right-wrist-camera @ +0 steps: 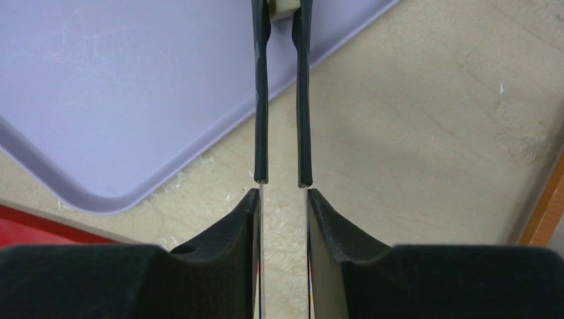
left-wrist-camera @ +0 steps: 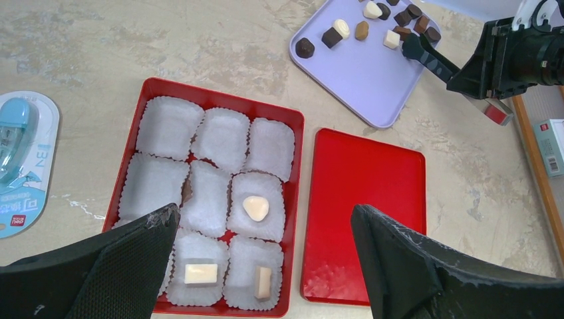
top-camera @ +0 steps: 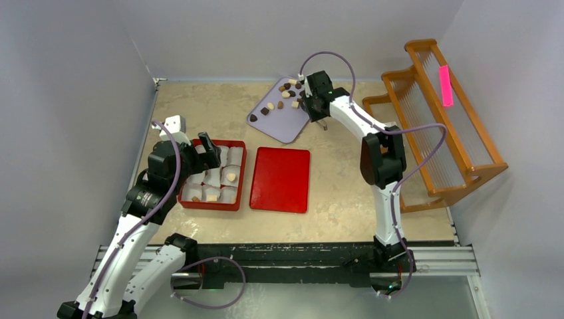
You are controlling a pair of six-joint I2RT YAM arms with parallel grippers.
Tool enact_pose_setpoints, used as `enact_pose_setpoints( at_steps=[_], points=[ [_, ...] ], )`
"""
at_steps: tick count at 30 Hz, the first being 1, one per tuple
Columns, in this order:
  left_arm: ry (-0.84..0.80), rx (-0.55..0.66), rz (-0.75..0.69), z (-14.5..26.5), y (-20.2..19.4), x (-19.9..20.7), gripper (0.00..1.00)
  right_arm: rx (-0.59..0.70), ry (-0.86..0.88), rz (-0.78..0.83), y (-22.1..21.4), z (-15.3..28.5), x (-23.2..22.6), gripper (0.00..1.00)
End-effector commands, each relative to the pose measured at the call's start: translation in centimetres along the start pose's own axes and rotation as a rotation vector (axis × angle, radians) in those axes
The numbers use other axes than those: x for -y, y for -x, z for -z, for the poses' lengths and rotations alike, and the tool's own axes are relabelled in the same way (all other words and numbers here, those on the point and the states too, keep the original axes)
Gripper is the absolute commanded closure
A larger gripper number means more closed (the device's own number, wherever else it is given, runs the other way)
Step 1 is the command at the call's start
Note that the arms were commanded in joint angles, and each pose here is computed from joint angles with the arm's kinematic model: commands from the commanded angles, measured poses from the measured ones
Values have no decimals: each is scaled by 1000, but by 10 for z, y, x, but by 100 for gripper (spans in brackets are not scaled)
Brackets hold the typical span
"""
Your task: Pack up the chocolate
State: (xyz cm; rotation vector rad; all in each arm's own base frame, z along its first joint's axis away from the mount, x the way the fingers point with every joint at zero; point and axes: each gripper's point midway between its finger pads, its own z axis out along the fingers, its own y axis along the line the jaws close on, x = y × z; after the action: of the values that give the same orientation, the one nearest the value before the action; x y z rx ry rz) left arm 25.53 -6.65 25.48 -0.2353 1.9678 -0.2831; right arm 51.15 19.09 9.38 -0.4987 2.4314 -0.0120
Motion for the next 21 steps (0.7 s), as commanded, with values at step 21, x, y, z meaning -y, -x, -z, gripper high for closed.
enact_pose_setpoints(
  at_steps=[21],
  points=[
    [21, 58, 7, 4, 14, -7, 0, 220, 360, -33, 35, 117, -102, 82]
  ],
)
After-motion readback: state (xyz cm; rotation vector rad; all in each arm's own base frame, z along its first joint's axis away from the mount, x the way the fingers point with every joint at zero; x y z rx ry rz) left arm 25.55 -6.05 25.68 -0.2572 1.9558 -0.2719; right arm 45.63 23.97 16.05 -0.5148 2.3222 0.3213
